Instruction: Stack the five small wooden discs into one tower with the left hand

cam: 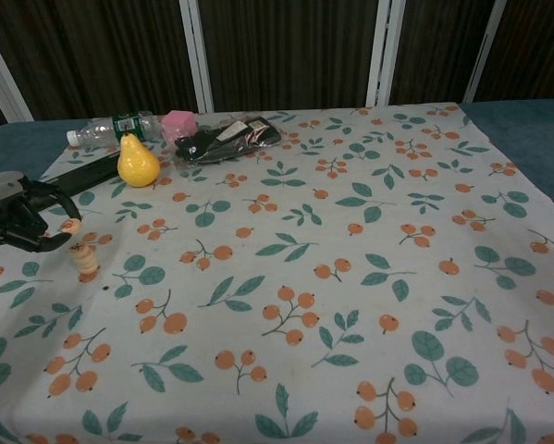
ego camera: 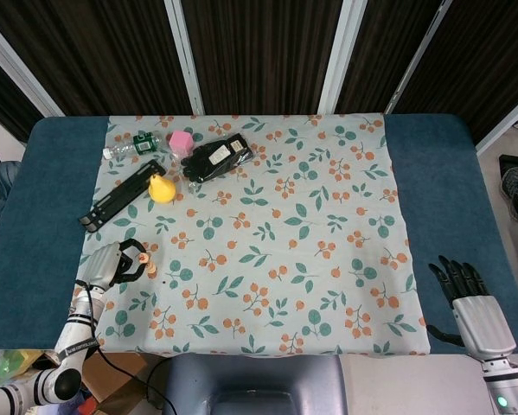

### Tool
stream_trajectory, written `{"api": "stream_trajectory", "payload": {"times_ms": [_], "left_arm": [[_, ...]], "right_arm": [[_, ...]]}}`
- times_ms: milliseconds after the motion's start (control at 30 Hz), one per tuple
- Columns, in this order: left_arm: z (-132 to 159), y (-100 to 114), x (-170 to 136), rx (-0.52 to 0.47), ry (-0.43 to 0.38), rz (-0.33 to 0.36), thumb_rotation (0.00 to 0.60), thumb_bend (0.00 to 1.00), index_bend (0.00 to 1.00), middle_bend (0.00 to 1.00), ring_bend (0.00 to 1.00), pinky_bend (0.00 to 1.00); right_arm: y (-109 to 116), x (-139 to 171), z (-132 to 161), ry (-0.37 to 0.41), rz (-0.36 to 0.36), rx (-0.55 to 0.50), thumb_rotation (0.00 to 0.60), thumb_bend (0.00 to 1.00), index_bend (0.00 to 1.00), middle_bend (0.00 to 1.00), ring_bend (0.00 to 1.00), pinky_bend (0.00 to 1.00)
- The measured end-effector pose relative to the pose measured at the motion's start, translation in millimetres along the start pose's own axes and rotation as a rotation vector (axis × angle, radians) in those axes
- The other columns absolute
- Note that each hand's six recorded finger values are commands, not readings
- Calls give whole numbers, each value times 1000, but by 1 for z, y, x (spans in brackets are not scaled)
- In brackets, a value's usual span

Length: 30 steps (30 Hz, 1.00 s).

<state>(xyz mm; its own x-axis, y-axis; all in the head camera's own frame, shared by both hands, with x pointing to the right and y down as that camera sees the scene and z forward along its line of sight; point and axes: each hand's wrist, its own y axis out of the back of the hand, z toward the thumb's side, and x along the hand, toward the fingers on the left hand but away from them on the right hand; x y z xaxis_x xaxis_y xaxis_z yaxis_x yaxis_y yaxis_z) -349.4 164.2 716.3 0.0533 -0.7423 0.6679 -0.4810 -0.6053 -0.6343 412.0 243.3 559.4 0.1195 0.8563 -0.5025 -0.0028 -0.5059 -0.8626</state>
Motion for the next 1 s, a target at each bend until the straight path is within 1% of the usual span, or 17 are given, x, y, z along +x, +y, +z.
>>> {"api": "stream_trajectory", "payload": {"times_ms": [433,667,1000], "left_arm": [[-8,-8,0,21,11,-22,600,404,478,1000,1000,1000],[-8,-9,1,27,9,-28,600,404,469,1000,1000,1000],[-9,-11,1,33,10,-38,600,402,379,1000,1000,1000]], "right_arm": [[0,0,0,0,0,0,600,81,0,0,0,0],[0,0,-1,-3,1,-1,600,81,0,0,0,0],[1,1,-1,-4,-2,-3,600,80,0,0,0,0]]}}
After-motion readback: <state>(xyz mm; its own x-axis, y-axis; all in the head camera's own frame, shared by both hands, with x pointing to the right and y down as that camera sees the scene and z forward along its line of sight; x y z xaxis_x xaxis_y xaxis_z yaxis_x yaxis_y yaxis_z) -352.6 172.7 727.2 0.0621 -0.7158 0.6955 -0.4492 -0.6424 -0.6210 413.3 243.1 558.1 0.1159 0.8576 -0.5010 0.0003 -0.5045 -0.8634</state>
